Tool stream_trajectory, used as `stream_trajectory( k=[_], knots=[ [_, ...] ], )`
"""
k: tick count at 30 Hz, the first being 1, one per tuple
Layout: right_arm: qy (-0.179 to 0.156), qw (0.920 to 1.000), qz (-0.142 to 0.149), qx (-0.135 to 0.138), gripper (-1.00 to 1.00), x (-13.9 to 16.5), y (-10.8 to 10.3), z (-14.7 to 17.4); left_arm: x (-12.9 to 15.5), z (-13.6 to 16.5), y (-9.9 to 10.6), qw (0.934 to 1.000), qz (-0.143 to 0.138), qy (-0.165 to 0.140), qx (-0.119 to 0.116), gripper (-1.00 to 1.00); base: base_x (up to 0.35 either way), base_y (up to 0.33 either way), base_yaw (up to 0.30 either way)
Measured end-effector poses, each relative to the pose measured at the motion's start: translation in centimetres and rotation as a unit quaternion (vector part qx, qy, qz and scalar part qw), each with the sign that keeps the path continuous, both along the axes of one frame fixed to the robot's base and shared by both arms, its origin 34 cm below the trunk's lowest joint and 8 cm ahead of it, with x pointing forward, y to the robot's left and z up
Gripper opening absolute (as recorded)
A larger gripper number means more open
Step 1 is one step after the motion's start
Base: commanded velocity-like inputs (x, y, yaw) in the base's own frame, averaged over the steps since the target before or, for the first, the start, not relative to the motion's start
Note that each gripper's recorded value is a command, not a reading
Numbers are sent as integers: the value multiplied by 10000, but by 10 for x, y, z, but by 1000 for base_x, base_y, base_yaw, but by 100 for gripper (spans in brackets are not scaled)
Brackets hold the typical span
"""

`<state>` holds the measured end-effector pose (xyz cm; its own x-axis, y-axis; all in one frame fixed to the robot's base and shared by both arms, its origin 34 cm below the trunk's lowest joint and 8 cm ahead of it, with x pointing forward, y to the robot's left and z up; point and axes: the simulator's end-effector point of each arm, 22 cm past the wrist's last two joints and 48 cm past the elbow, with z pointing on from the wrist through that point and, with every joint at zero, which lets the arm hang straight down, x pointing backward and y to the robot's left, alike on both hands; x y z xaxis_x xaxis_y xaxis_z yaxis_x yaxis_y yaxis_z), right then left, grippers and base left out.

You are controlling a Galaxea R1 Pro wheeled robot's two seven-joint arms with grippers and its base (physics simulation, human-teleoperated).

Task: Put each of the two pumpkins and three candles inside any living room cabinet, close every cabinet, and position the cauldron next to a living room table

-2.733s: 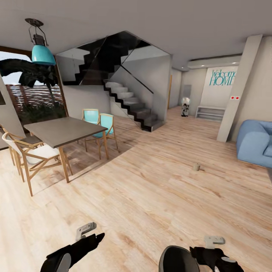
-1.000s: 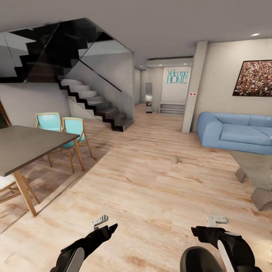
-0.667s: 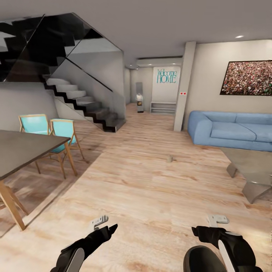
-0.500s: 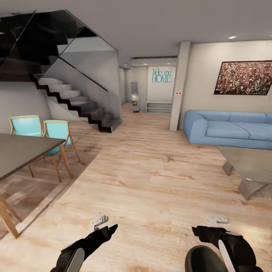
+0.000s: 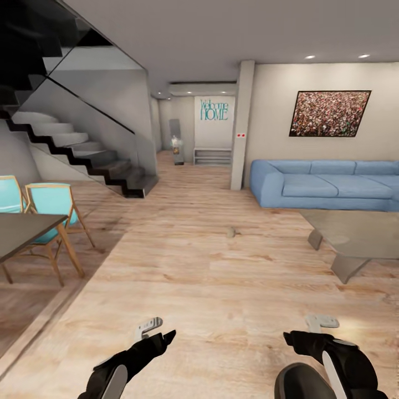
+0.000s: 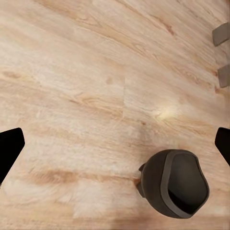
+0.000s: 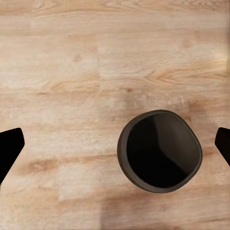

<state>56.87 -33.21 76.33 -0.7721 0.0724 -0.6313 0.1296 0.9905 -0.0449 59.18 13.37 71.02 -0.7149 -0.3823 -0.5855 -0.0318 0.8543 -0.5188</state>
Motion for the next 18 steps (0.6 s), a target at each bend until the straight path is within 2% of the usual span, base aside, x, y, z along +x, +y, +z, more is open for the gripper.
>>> stream_trajectory(
  k=[18],
  knots=[
    [20,10000,-60,-7,100,0,-5,-2,-1,-3,0,10000,-8,36,13,100,263,180,-258]
  ],
)
